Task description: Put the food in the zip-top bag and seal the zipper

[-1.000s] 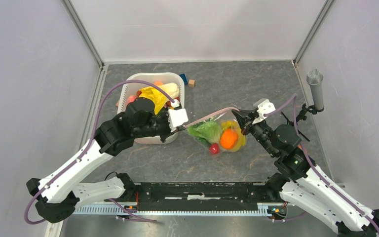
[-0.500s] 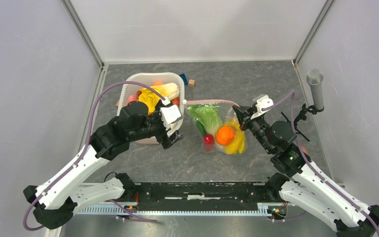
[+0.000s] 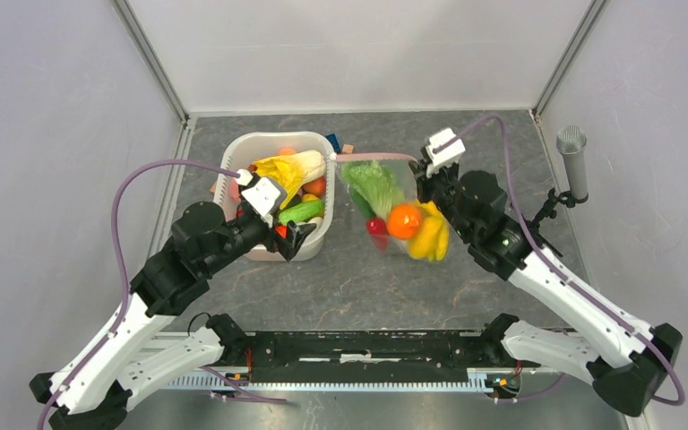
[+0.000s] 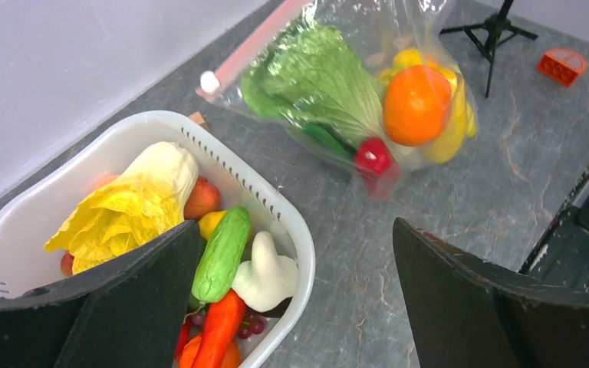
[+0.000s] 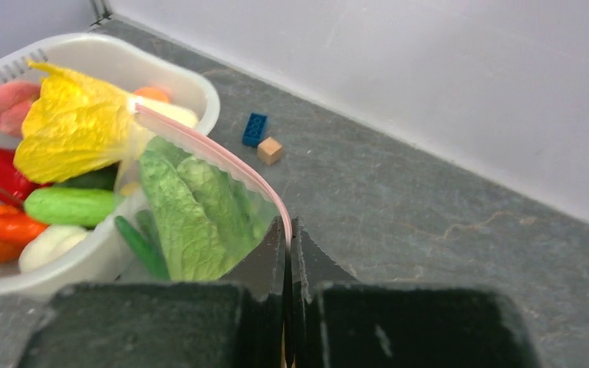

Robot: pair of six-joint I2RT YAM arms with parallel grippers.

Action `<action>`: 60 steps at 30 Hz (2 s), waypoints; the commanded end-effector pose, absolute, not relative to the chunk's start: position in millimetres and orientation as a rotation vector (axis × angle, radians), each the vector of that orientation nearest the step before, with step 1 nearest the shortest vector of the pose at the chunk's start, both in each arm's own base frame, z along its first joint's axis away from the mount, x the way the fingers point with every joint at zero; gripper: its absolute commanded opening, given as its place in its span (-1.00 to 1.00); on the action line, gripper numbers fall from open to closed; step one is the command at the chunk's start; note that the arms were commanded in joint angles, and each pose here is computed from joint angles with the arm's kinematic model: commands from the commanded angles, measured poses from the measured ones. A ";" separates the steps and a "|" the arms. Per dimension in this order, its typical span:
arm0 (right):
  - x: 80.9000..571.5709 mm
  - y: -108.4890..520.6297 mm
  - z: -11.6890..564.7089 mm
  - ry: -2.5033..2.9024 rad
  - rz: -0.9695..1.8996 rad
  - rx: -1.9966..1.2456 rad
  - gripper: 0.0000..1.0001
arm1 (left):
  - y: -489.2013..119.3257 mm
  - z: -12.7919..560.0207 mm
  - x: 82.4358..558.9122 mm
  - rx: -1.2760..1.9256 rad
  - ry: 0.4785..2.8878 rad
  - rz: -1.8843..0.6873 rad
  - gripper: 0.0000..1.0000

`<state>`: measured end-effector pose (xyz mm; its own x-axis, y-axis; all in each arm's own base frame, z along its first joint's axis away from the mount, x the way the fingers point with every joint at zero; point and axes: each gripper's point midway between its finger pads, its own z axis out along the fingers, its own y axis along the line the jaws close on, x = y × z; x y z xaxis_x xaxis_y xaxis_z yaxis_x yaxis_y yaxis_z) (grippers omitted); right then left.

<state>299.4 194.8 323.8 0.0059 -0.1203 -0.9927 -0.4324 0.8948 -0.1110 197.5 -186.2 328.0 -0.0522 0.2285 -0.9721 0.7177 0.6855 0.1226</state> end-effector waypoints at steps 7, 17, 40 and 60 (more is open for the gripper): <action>309.4 226.9 419.8 1.381 0.303 -0.632 -1.00 | -166.9 346.1 215.5 0.526 1.594 -0.439 1.00; 182.9 254.5 254.8 1.435 0.805 -1.106 -0.73 | -143.9 363.6 210.5 0.435 1.536 -0.401 1.00; 352.7 253.6 266.6 1.788 0.422 -0.359 0.27 | -145.6 355.0 208.2 0.398 1.596 -0.441 1.00; 218.3 258.4 198.6 1.649 0.773 -0.955 0.44 | -153.4 340.2 222.0 0.404 1.633 -0.407 1.00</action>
